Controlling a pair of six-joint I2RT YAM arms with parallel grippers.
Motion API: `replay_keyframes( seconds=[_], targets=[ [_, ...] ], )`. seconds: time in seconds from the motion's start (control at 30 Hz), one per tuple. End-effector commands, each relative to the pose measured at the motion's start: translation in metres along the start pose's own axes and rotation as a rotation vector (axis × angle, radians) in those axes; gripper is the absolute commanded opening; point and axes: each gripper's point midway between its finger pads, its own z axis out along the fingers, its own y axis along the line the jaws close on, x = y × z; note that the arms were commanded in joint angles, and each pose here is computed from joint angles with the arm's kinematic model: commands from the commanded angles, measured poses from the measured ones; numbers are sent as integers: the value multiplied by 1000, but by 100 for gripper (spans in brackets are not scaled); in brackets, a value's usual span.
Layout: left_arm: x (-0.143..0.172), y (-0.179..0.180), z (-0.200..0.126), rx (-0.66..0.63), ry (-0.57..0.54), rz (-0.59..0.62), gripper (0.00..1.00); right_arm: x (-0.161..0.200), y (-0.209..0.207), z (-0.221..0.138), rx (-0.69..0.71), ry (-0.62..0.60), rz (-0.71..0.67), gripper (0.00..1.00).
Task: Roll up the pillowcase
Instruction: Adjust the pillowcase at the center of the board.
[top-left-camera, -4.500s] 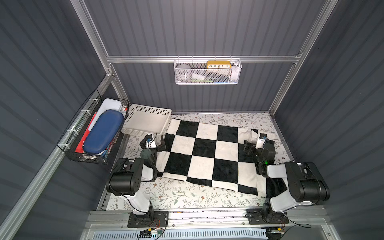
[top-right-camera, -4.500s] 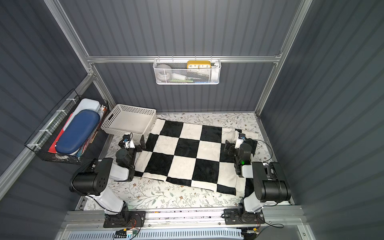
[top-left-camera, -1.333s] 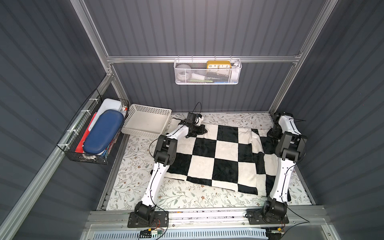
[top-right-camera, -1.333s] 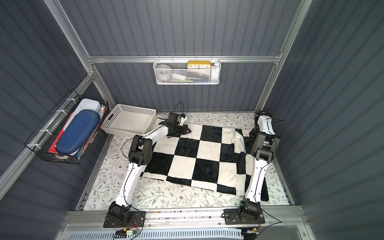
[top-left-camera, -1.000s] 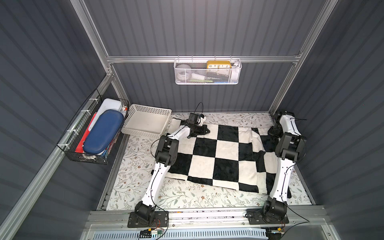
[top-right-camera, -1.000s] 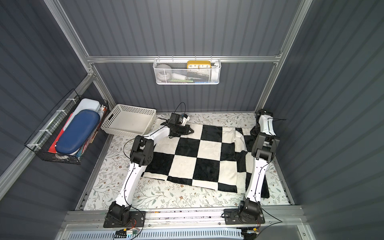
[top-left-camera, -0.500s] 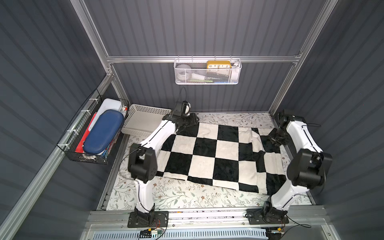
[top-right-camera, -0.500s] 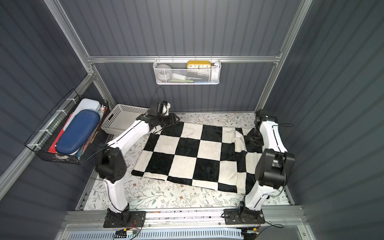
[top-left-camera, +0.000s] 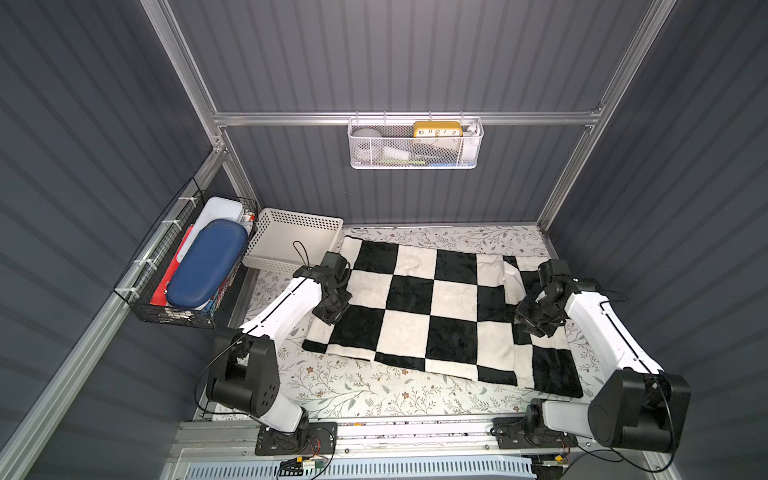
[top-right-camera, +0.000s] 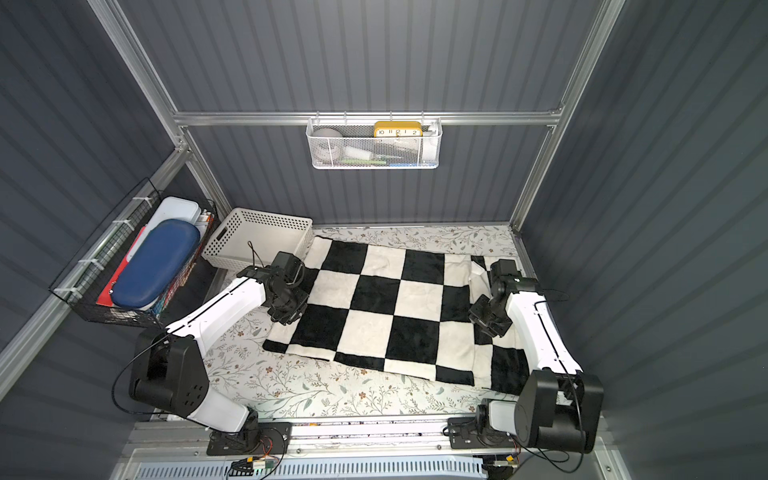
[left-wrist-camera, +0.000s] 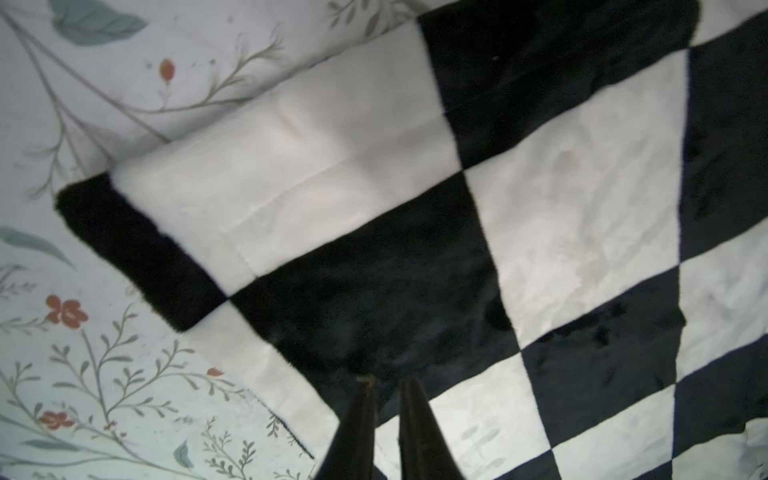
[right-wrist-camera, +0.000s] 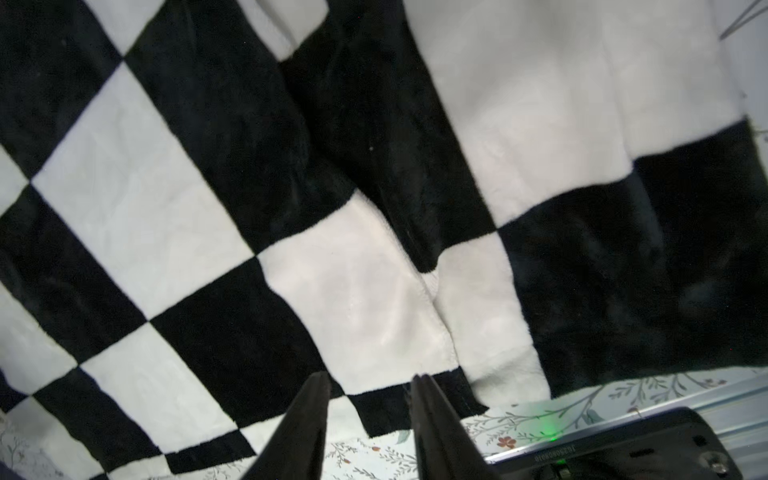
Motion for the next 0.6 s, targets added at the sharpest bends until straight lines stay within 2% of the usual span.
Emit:
replay_keyframes(
  seconds=[0.0, 0.03, 0.07, 0.1, 0.17, 0.27, 0.43, 0.57],
  targets=[
    [18, 38, -7, -88, 57, -155, 33, 12, 11, 0, -78, 23, -17, 44],
    [22, 46, -4, -109, 68, -166, 44, 16, 12, 2, -89, 33, -19, 45],
    [23, 55, -2, -151, 66, -219, 48, 20, 13, 4, -100, 39, -24, 46],
    [21, 57, 0, -166, 57, -215, 53, 24, 17, 5, -122, 57, -25, 47],
    [29, 56, 5, -183, 101, -235, 57, 30, 18, 7, -137, 73, -36, 49],
    [39, 52, 14, -224, 111, -249, 63, 39, 25, 9, -152, 94, -64, 52],
    [49, 79, 37, -355, 128, -314, 64, 43, 30, 10, -146, 100, -101, 54],
    [49, 82, 35, -356, 105, -367, 61, 50, 28, 11, -145, 121, -96, 54]
  ],
)
